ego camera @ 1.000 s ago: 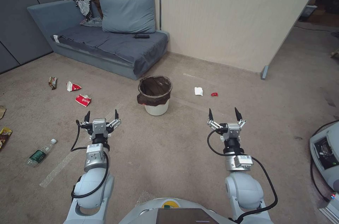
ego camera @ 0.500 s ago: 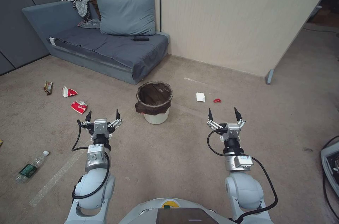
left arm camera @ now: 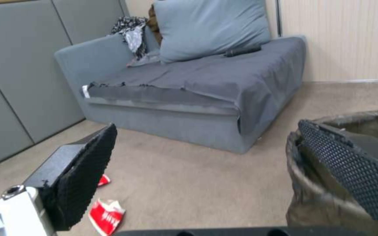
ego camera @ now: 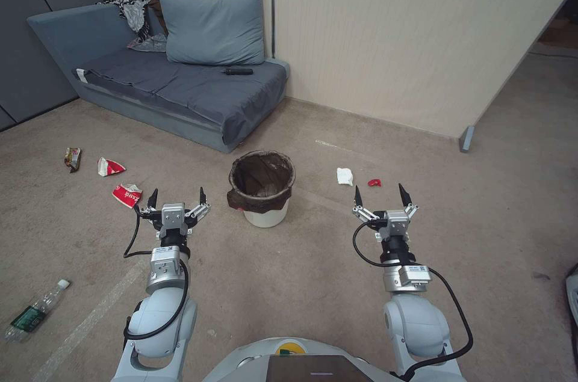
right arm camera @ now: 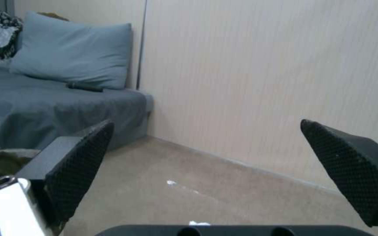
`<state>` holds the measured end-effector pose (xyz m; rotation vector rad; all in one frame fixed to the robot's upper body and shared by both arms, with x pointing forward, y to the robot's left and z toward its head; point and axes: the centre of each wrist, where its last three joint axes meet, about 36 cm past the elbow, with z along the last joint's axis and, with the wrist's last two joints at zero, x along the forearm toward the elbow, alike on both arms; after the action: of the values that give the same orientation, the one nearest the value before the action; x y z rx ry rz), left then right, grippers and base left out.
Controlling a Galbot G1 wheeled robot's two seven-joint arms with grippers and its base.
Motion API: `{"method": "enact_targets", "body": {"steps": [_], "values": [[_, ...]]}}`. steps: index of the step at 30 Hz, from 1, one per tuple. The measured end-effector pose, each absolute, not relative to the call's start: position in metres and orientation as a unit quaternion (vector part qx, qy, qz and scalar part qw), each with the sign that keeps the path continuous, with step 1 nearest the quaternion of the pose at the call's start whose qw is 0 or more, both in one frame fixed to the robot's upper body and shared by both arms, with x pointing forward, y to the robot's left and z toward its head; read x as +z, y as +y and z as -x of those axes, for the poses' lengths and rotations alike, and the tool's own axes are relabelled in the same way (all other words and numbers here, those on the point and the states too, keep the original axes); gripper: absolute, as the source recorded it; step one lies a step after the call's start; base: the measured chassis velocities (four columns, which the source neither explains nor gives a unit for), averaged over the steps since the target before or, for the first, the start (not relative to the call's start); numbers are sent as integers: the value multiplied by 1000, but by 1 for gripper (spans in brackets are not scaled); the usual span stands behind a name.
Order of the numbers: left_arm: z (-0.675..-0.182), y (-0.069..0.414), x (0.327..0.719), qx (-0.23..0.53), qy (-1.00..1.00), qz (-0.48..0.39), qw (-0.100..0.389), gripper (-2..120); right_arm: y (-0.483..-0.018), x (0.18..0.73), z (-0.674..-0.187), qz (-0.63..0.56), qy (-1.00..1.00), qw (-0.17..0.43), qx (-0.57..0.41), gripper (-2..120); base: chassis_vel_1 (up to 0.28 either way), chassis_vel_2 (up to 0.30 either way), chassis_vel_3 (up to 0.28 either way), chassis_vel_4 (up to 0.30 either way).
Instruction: Pick up the trash bin, then pick up the garbage from the floor and place it into the trash bin.
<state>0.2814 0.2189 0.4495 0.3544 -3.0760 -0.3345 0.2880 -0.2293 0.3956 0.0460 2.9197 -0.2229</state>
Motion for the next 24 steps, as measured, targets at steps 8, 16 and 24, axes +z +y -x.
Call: {"method": "enact_targets", "body": {"steps": [8,16,24], "values": [[-281,217,449,-109,-988,-111,15,100,-229,395,-288,-16,991,107,-75,100,-136,125,128,-132],[-279,215,448,-112,-988,-106,16,100,-229,394,-288,-16,991,108,-75,100,-135,152,132,-142],[-276,210,443,-118,-988,-99,19,100,-229,394,-288,-14,991,110,-75,100,-136,135,139,-129]]}}
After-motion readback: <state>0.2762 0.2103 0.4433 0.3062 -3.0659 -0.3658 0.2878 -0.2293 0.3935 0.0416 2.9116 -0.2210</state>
